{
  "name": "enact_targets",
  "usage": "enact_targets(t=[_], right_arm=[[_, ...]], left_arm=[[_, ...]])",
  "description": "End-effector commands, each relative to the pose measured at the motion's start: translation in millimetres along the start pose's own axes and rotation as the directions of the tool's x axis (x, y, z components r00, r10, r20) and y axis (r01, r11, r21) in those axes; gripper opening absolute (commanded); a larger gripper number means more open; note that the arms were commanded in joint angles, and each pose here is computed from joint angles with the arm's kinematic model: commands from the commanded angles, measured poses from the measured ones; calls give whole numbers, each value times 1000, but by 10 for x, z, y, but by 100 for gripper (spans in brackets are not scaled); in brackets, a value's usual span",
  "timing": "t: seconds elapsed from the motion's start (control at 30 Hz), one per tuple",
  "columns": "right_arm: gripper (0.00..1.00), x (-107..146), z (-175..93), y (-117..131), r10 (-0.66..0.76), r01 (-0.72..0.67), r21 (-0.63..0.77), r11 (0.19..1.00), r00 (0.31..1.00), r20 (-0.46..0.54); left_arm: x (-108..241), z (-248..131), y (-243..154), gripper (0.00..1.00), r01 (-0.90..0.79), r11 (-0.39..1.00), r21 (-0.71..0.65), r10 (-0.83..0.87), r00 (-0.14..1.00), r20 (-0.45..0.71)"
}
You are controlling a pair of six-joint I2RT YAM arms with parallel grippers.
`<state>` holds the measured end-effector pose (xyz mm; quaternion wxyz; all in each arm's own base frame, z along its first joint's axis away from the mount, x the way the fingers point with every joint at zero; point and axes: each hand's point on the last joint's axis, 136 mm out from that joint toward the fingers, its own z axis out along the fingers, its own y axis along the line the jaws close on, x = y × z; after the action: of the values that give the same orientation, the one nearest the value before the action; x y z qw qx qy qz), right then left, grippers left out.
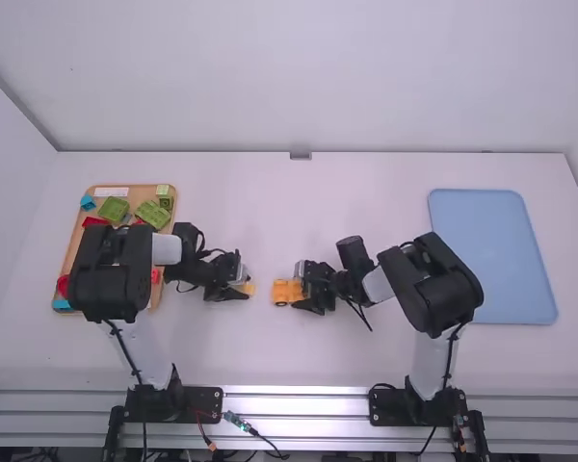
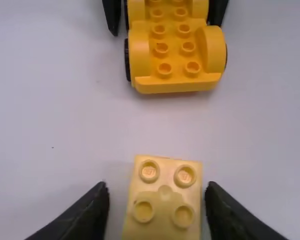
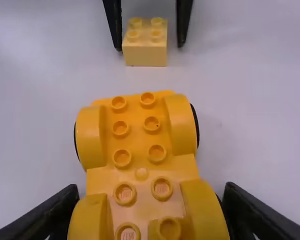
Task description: Assemble lego blocks to make yellow taxi
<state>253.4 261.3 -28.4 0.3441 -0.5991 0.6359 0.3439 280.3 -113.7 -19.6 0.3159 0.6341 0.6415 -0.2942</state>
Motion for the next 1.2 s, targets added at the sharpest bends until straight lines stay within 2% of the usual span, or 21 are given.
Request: enact_targets(t=[0.0,0.03,0.1,0.17,0.33,0.4,0.47,0.5,0.57,0.63,0.83,0.9,1.17], right_arm=[[66,124,6,68,48,-48,-2,999,999,-20],[60,124,6,71,42,-42,2,999,999,-18],[59,121,8,75,40,-40,1,999,999,-16],[50,118,4,58,48,-48,5,999,999,-16],[48,103,12,32,63,-63,12,998,998,-16],[47,106,8,29,58,-58,13,998,998,-16],[47,105,6,25,59,-58,14,998,998,-15],[48,103,7,22,58,-58,15,998,998,-15],[48,105,6,22,58,-58,15,998,998,-15],[49,115,6,14,60,-59,20,998,998,-20],[52,128,5,1,60,-59,28,998,998,-27],[52,133,5,-4,60,-59,31,998,998,-30],[52,96,10,-48,83,-82,36,996,996,-23]], left_arm=[[5,31,-67,43,4,1000,14,-4,1000,16],[8,26,-61,38,4,1000,12,-4,1000,16],[2,29,-60,37,2,1000,13,-2,1000,16],[-1,18,-49,32,5,1000,13,-5,1000,16],[-43,13,-31,16,2,1000,9,-3,999,38],[-77,16,-29,21,1,1000,9,-1,999,55],[-99,9,-17,21,1,1000,6,-1,998,67],[-105,1,2,13,2,1000,2,-2,998,69],[-141,-4,44,5,36,999,-1,-36,996,80],[-172,-22,101,2,79,997,-6,-78,993,89],[-316,-94,215,2,157,987,-18,-154,979,133],[-450,-155,188,2,135,990,-29,-128,976,178],[-682,-196,144,2,59,986,-155,-32,984,175]])
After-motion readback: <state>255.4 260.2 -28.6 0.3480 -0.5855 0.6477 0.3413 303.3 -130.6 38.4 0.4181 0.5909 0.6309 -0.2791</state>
